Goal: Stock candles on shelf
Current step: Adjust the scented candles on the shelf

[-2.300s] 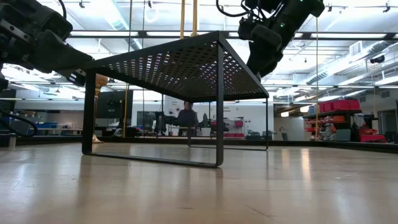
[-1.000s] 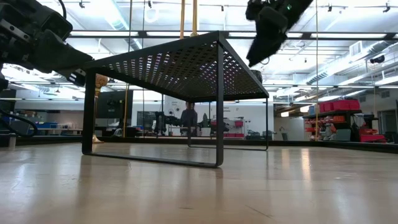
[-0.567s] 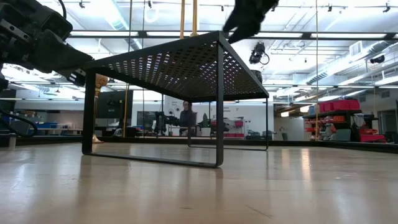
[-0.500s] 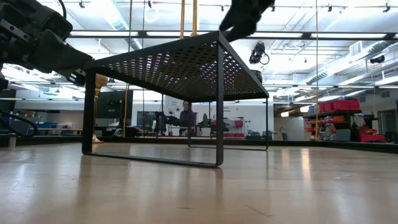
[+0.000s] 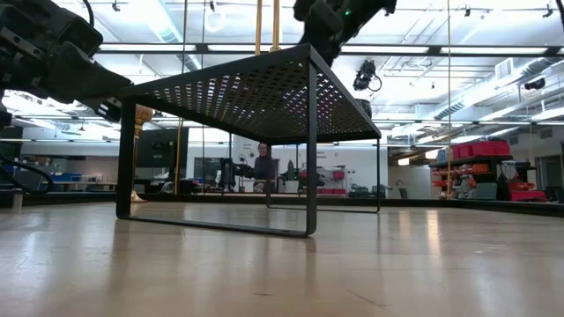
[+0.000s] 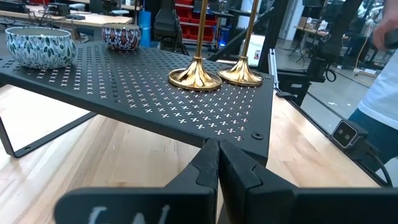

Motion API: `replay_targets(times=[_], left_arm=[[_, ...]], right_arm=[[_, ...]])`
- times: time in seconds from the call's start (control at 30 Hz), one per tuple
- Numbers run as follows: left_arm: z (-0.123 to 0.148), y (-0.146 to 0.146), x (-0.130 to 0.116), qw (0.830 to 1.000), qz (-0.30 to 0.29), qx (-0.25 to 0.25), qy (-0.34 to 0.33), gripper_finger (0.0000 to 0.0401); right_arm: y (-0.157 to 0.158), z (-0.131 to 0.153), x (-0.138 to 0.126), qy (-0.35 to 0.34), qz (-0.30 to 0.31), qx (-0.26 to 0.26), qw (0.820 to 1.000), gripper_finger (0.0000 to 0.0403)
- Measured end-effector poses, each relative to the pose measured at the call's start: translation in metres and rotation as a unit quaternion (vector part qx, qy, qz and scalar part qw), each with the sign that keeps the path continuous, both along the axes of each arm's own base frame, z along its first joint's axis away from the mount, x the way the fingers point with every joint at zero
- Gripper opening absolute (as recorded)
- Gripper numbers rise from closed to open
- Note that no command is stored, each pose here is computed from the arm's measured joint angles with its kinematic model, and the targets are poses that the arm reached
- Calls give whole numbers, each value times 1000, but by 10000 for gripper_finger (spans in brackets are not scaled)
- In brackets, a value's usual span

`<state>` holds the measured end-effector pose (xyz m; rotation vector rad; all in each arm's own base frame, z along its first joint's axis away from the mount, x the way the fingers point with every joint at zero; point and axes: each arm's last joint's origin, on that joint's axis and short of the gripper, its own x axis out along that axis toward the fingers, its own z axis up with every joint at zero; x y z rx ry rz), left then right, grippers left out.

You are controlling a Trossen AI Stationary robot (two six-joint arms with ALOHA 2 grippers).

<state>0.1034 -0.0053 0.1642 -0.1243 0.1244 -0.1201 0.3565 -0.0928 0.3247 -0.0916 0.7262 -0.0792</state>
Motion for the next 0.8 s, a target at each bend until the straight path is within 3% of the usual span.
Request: replay_targets(times=[0.27,0.6,0.8], left_arm=[[0,0,0,1000,0,0,1,14],[0,0,0,1000,0,0,0,14],[0,0,0,1000,0,0,1,14]], right_arm=[[-7,-4,7,-20,3,11,1000,387],[-17,16,25,-7,-23,34,999,387],[-26,-7,40,38,-18,35,999,387]])
